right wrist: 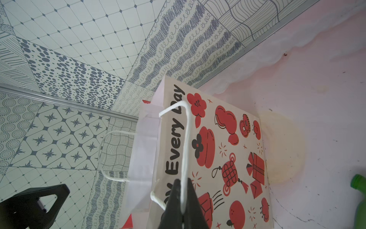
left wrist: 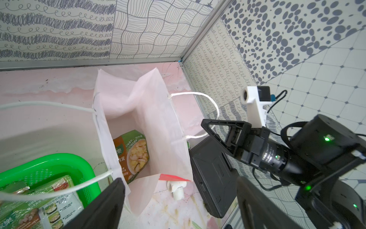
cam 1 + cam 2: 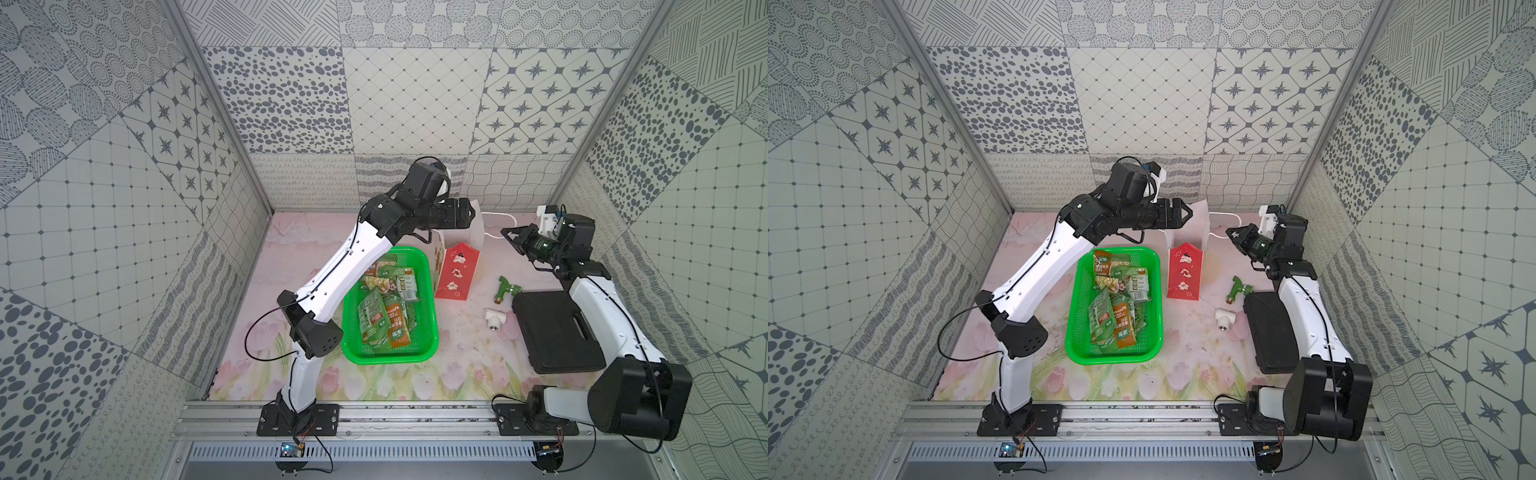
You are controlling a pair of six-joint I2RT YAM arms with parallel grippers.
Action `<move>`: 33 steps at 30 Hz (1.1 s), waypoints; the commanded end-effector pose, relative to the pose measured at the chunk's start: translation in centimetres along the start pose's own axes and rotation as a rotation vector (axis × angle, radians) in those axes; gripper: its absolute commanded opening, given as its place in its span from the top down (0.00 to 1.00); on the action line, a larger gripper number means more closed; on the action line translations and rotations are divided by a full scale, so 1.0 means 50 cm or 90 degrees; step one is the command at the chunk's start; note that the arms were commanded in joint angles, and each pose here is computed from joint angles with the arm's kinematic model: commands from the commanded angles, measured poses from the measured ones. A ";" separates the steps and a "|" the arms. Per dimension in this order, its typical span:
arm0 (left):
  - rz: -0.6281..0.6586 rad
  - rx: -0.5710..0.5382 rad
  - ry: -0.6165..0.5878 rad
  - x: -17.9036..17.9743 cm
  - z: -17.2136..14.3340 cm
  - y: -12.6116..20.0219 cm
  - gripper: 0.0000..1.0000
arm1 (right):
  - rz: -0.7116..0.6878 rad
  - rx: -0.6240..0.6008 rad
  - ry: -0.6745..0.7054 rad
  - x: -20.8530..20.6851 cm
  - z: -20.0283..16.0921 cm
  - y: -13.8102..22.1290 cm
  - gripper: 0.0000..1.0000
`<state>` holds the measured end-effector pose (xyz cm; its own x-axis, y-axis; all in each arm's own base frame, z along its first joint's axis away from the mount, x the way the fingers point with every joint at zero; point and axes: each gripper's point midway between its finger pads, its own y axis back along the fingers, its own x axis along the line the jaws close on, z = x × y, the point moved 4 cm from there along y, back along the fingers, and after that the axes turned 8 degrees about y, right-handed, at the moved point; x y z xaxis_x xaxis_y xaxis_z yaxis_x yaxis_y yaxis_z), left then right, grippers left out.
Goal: Place the condiment packets inside the bag
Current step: Pick up the condiment packet from the storage box.
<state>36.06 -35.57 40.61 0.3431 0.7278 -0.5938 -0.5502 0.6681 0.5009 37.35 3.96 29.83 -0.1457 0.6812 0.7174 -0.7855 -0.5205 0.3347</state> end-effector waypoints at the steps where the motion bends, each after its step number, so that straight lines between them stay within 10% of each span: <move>1: 0.036 0.029 -0.010 0.032 -0.044 0.054 0.01 | 0.013 -0.013 0.007 0.001 0.009 -0.004 1.00; 17: 0.215 -0.020 0.060 0.282 -0.259 0.168 0.01 | -0.008 0.000 -0.017 -0.020 -0.009 -0.011 1.00; 33: 0.385 0.013 0.147 0.435 -0.382 0.106 0.11 | -0.025 0.000 -0.013 -0.028 -0.030 0.003 0.88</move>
<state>24.60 -19.33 19.10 -0.0952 0.9437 -0.3168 -0.5270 0.2222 0.8203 36.68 3.75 27.76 -0.0831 0.6794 0.7290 -0.7798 -0.4998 0.3769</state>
